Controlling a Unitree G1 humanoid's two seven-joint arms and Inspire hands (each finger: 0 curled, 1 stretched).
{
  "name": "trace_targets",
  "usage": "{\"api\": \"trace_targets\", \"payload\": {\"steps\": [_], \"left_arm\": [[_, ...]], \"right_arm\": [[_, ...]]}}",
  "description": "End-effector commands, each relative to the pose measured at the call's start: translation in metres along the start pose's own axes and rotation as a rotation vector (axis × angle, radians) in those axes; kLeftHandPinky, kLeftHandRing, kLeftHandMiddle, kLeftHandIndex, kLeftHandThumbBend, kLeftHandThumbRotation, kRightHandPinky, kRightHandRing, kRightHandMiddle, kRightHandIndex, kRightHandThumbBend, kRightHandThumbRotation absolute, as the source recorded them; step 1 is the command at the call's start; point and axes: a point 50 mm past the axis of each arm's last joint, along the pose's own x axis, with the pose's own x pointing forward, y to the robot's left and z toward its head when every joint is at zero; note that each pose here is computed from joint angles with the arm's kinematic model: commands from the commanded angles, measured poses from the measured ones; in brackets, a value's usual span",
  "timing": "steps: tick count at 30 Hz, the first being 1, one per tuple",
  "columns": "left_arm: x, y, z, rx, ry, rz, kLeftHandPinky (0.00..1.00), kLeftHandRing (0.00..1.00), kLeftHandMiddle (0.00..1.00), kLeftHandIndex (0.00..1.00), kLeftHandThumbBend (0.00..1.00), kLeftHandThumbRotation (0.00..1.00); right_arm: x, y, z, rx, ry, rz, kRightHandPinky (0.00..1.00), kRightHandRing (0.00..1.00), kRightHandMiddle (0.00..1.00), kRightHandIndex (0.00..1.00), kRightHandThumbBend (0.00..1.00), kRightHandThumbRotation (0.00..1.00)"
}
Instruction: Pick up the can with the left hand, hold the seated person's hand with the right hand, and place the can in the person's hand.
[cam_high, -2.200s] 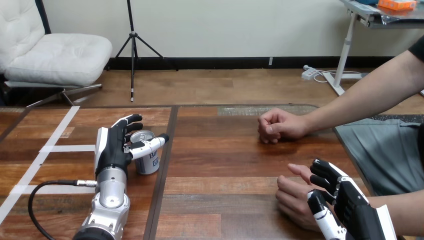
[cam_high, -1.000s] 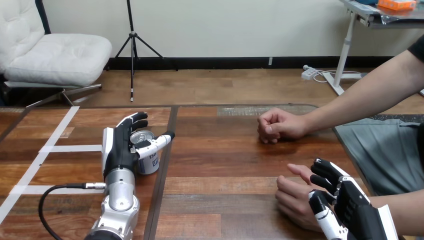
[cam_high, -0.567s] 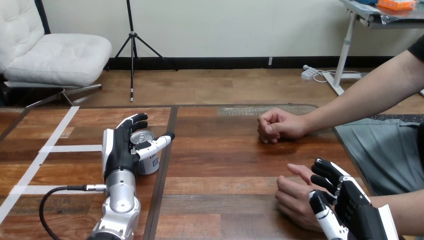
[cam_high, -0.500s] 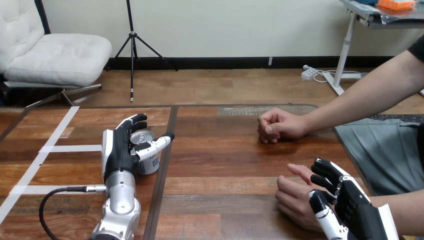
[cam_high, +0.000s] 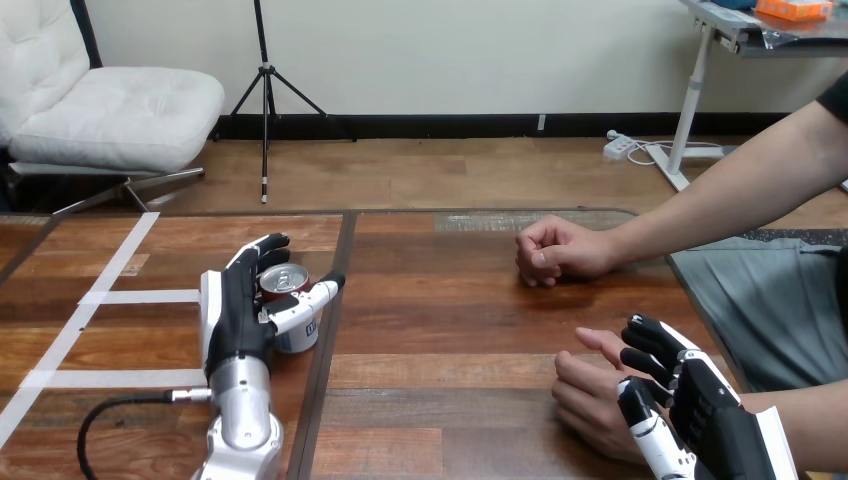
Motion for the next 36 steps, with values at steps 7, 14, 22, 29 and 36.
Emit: {"api": "trace_targets", "payload": {"steps": [7,14,22,29,36], "left_arm": [[0.0016,-0.0021,0.0134,-0.025,-0.098,0.003,0.68,0.75,0.77,0.74,0.67,0.0],[0.0007,-0.0024,0.0114,-0.011,-0.09,0.003,0.7,0.76,0.77,0.75,0.66,0.0],[-0.0013,-0.0025,0.0092,0.014,-0.095,0.007,0.7,0.75,0.76,0.74,0.65,0.0],[-0.0019,-0.0014,0.0075,0.035,-0.096,0.006,0.68,0.74,0.75,0.74,0.65,0.0],[-0.0013,-0.0001,0.0074,0.029,-0.09,0.01,0.68,0.74,0.75,0.73,0.66,0.0]], "right_arm": [[0.0148,-0.0008,0.0133,-0.007,-0.082,0.011,0.77,0.82,0.84,0.83,0.55,0.61],[0.0152,-0.0002,0.0137,-0.015,-0.084,0.014,0.76,0.82,0.84,0.83,0.55,0.62],[0.0159,-0.0003,0.0134,-0.021,-0.087,0.02,0.76,0.82,0.85,0.83,0.55,0.62],[0.0161,-0.0004,0.0133,-0.016,-0.088,0.02,0.76,0.82,0.84,0.83,0.54,0.62],[0.0158,-0.0003,0.0133,-0.011,-0.087,0.019,0.76,0.82,0.84,0.83,0.54,0.62]]}}
